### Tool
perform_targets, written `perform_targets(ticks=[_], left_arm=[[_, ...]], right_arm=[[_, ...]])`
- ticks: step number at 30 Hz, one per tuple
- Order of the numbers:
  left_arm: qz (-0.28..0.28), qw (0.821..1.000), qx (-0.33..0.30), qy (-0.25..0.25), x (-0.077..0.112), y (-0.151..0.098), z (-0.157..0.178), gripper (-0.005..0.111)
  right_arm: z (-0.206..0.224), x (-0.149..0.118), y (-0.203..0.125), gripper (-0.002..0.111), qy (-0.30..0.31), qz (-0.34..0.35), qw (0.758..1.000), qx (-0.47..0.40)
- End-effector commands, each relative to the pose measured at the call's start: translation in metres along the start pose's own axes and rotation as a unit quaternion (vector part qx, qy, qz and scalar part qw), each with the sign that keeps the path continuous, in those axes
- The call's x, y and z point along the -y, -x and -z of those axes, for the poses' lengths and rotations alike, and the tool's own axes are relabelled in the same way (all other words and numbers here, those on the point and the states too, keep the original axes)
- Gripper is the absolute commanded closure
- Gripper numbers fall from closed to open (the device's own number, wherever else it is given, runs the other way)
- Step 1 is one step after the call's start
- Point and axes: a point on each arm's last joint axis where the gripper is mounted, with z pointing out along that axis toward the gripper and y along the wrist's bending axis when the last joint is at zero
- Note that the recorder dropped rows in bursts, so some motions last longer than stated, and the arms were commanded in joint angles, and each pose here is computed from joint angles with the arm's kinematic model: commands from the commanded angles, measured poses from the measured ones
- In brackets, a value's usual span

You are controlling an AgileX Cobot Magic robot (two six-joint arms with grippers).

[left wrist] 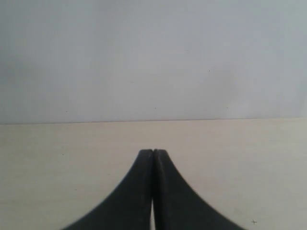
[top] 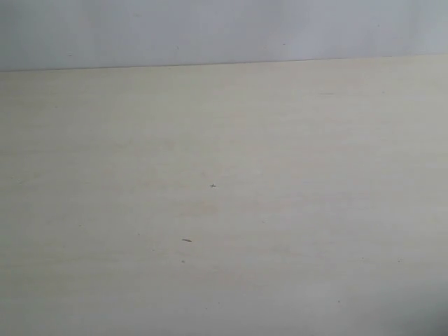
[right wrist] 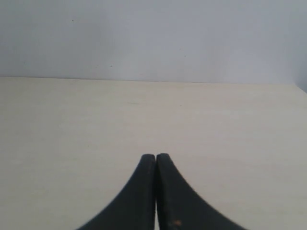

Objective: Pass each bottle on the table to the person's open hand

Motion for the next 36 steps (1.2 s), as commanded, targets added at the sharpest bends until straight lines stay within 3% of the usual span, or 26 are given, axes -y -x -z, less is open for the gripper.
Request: perform_targets(ticks=[1,13,18,26,36], left_arm=[[0.004,1.0,-0.007,0.01,-0.002,-0.002,0.002,0.107],[-0.003,0.999,0.015,0.031,-0.005,-0.006,0.033,0.107],[-0.01,0.999,-0.018,0.039,-0.006,-0.012,0.034,0.107],[-0.022,0.993,-0.104,0.055,-0.012,-0.047,0.031,0.107],[-0.022,0.993,-0.104,0.055,-0.012,-0.047,0.031,0.107]], right_arm=[[0.0,0.0,-0.002,0.108,-0.002,0.0,1.0,0.0],[0.0,0.0,-0.002,0.108,-0.002,0.0,1.0,0.0],[0.0,0.0,-0.002,0.108,-0.002,0.0,1.0,0.0],[0.0,0.0,-0.002,0.108,-0.002,0.0,1.0,0.0],[0.0,0.0,-0.002,0.108,-0.002,0.0,1.0,0.0]])
